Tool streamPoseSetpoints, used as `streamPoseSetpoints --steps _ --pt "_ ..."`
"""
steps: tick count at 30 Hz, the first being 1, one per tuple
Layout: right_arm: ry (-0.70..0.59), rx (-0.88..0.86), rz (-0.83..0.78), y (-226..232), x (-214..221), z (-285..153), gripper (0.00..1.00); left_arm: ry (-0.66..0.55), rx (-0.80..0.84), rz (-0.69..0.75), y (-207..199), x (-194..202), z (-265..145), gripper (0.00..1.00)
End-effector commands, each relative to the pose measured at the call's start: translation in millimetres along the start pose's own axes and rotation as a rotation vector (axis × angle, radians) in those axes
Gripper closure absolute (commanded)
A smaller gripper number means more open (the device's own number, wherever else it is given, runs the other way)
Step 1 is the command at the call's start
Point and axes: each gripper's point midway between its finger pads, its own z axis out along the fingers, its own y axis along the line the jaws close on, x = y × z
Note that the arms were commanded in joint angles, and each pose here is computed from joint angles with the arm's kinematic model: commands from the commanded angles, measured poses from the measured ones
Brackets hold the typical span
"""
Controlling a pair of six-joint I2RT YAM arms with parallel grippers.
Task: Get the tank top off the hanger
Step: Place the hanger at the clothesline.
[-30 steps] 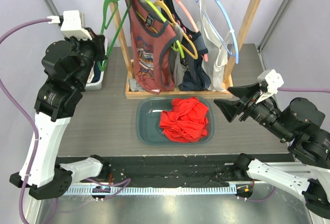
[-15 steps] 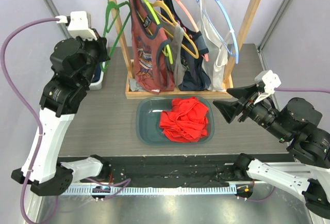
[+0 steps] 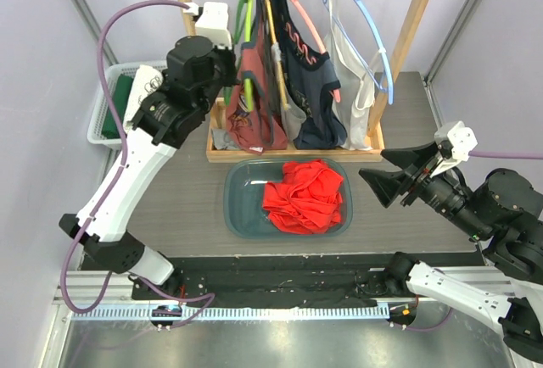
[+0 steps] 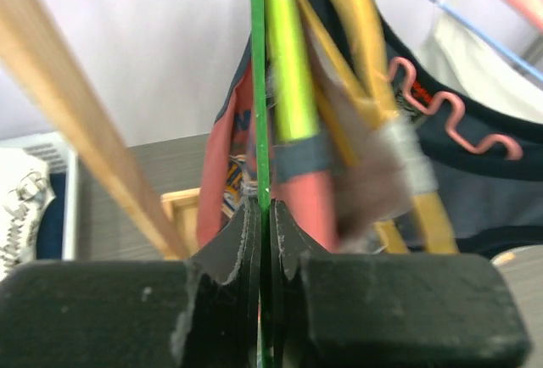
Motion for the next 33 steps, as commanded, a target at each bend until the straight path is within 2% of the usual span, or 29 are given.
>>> streamPoseSetpoints --steps 1,11,14,21,23,28,33 --pt "-0.036 0.018 0.015 -2.5 -13.4 -3.4 0.30 -0.153 0.067 -0.055 -26.2 -52.3 -10.7 1.00" --pt "-0.023 0.051 0.002 -9.5 -10.5 -8.8 0.30 -0.146 0.234 -0.042 -119.6 -49.5 -10.5 1.00" --pt "-0.026 0.063 0.002 -12.1 -12.0 -13.3 0.30 -0.149 0.241 -0.035 -130.9 -48.3 -6.3 1.00" --pt "-0.012 0.063 -0.006 -12.3 -11.0 -14.1 0.30 -0.198 0.183 0.032 -114.5 -59.5 -6.6 1.00" --pt "-0.010 0.057 -0.009 -11.2 -11.3 -13.1 0.30 -0.224 0.156 0.078 -99.2 -67.8 -13.0 1.00" --pt "0.007 0.048 -0.012 -9.0 -7.7 -8.2 0.30 -0.273 0.063 0.091 -57.6 -89.3 -26.9 1.00" --pt "0.015 0.036 -0.010 -6.4 -6.6 -4.9 0.30 -0.261 0.033 0.106 -34.5 -85.4 -39.3 1.00"
